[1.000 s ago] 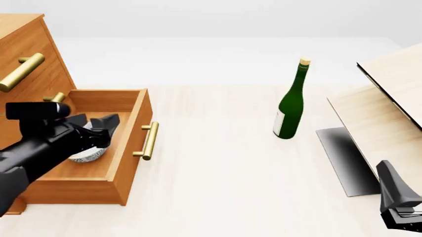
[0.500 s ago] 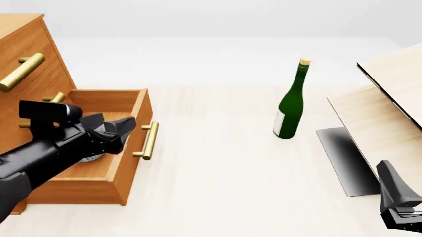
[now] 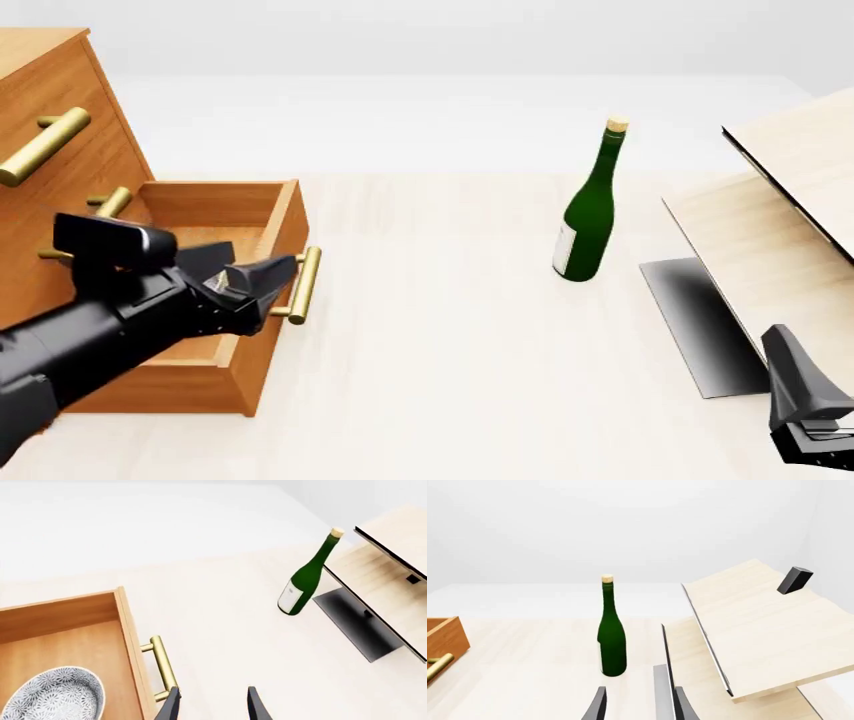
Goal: Put the bowl in the bottom drawer of the cabinet and close it.
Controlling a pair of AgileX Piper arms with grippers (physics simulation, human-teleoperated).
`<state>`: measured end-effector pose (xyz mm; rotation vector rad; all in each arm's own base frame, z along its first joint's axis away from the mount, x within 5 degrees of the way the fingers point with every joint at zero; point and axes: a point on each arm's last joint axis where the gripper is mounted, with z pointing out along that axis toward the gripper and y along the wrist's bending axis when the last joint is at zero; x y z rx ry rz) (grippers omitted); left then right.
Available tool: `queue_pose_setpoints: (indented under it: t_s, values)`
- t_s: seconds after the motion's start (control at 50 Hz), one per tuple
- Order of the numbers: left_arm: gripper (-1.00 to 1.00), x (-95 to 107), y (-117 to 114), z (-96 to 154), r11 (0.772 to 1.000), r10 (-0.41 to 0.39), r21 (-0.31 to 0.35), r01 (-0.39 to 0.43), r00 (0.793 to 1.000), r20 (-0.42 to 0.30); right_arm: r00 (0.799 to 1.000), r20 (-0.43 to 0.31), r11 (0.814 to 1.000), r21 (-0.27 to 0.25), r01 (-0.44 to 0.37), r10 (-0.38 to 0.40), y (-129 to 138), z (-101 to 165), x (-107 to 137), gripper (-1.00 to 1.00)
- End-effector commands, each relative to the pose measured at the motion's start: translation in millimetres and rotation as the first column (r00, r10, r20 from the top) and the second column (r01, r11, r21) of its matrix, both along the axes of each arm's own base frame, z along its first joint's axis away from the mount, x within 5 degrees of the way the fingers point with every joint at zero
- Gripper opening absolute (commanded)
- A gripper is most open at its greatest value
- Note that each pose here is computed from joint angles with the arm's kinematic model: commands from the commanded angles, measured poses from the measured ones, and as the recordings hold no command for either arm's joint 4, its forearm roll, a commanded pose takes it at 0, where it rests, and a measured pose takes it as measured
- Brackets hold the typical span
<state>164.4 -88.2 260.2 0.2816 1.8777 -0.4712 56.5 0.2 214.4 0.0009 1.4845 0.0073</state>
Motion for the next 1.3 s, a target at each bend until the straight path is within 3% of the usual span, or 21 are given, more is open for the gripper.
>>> queue_pose_setpoints:
  t_s: [0.02,0.76,1.3]
  values:
    - [1.00,-5.6,-7.7,-0.9,0.999,-0.049,-0.003,0.049,0.999,-0.005,1.000,0.000,1.000,0.000,0.000,0.000,0.0,0.0,0.0,1.00]
    - [1.00,-0.6,-33.0,-21.8,0.991,-0.131,-0.001,0.131,0.988,-0.077,1.000,0.000,1.000,0.000,0.000,0.000,0.0,0.0,0.0,1.00]
    - [1.00,3.9,-41.0,-47.0,0.991,-0.132,0.002,0.134,0.980,-0.152,1.000,0.000,1.000,0.000,0.000,0.000,0.0,0.0,0.0,1.00]
